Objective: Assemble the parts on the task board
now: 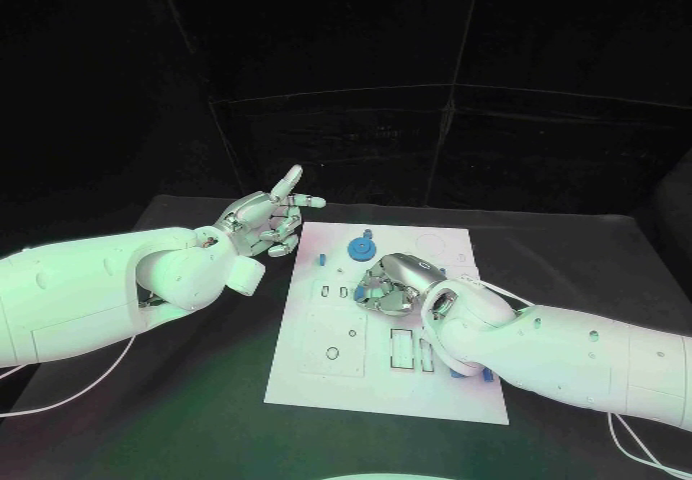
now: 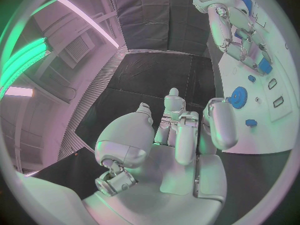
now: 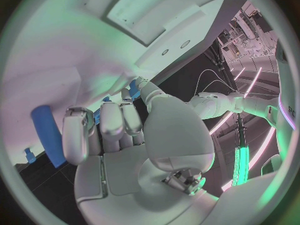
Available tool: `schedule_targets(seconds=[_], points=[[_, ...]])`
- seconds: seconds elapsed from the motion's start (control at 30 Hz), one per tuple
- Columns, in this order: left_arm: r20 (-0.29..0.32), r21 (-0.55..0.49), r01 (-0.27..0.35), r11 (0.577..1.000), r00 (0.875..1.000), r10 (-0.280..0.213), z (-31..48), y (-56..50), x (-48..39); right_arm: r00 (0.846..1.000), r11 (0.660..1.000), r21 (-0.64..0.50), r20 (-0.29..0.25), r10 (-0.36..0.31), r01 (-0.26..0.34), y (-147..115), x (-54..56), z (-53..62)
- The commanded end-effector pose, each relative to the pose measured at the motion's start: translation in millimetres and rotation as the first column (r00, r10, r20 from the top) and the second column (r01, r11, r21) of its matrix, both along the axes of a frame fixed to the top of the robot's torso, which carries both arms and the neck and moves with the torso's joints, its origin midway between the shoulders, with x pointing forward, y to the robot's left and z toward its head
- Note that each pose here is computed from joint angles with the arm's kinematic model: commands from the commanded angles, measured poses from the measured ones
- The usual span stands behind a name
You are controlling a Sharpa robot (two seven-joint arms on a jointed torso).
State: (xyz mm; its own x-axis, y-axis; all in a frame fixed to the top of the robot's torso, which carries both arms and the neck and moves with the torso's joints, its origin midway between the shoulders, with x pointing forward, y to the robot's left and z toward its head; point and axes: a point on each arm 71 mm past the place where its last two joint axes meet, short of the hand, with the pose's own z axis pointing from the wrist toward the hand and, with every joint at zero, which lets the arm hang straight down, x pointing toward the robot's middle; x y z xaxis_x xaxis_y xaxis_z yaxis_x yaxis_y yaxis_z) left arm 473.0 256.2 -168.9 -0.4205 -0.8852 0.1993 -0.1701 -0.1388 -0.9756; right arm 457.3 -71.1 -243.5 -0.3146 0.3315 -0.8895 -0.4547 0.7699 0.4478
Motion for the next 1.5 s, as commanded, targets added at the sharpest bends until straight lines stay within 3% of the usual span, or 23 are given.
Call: schedule_targets(seconds=[0.03,1.5], points=[[0.005,-0.004,0.018,1.0,1.0,-0.018,1.2,-1.8,-0.1,1.0,1.0,-0.015,-0.01,-0.002,0.002,-0.6,-0.7,-2.4],[0.001,0.004,0.039,0.999,0.999,-0.039,0.5,-3.6,0.0,0.999,1.0,0.026,0.033,-0.008,0.008,1.0,-3.3,2.7]])
